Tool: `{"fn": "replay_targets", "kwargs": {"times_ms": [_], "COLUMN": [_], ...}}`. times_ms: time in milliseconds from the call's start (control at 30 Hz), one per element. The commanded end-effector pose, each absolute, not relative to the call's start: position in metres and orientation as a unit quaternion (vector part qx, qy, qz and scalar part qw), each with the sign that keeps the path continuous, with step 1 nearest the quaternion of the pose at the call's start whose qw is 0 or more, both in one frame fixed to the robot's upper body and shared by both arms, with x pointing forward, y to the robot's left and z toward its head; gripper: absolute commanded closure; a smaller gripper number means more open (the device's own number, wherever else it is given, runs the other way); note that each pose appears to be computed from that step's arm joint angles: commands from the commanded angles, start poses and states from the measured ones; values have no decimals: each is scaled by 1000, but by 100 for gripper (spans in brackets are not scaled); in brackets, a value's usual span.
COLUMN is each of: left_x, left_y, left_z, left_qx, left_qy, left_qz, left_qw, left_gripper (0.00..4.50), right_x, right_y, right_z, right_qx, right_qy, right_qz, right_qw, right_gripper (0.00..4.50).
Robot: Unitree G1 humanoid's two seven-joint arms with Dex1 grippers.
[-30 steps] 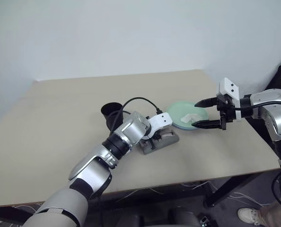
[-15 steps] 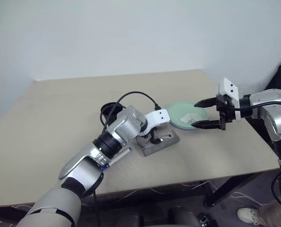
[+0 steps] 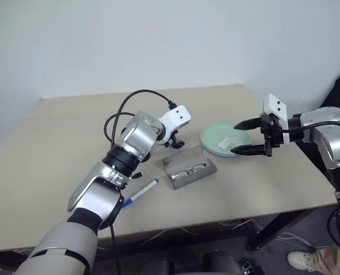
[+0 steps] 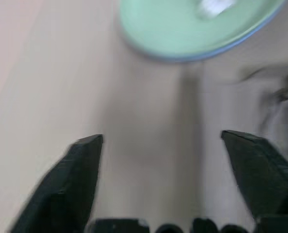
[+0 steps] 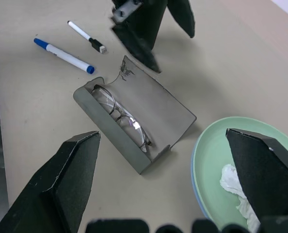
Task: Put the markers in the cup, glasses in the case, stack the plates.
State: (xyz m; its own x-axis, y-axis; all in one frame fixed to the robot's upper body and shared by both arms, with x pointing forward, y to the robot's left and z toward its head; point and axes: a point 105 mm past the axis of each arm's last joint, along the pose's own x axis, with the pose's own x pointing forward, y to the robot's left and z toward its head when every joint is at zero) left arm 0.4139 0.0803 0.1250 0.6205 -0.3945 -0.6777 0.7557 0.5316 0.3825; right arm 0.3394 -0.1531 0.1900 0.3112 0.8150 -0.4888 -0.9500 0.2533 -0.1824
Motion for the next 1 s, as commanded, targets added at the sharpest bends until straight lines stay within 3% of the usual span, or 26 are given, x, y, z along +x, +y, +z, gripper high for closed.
{"fn": "replay_targets", "kwargs": {"times_ms": [33, 267, 533, 1000], "left_x": [429, 436, 429, 394], "left_y": [89, 92, 77, 59], "left_z": [136, 120, 105, 85], "left_qx": [358, 370, 380, 399], "left_qy": [237, 236, 231, 231], "left_qz": [-313, -305, -344, -433], "left_qw": [847, 845, 827, 775], "left_gripper": [200, 448, 448, 448], "right_x": [342, 340, 337, 336], "right_y": [-151, -154, -154, -153], "right_z": [206, 206, 207, 207], "right_qx": [-239, -235, -233, -231], "right_qy": [122, 122, 121, 120], "right_qz": [565, 561, 559, 560], "right_qw": [780, 785, 787, 786], "right_gripper": [0, 0, 0, 0]}}
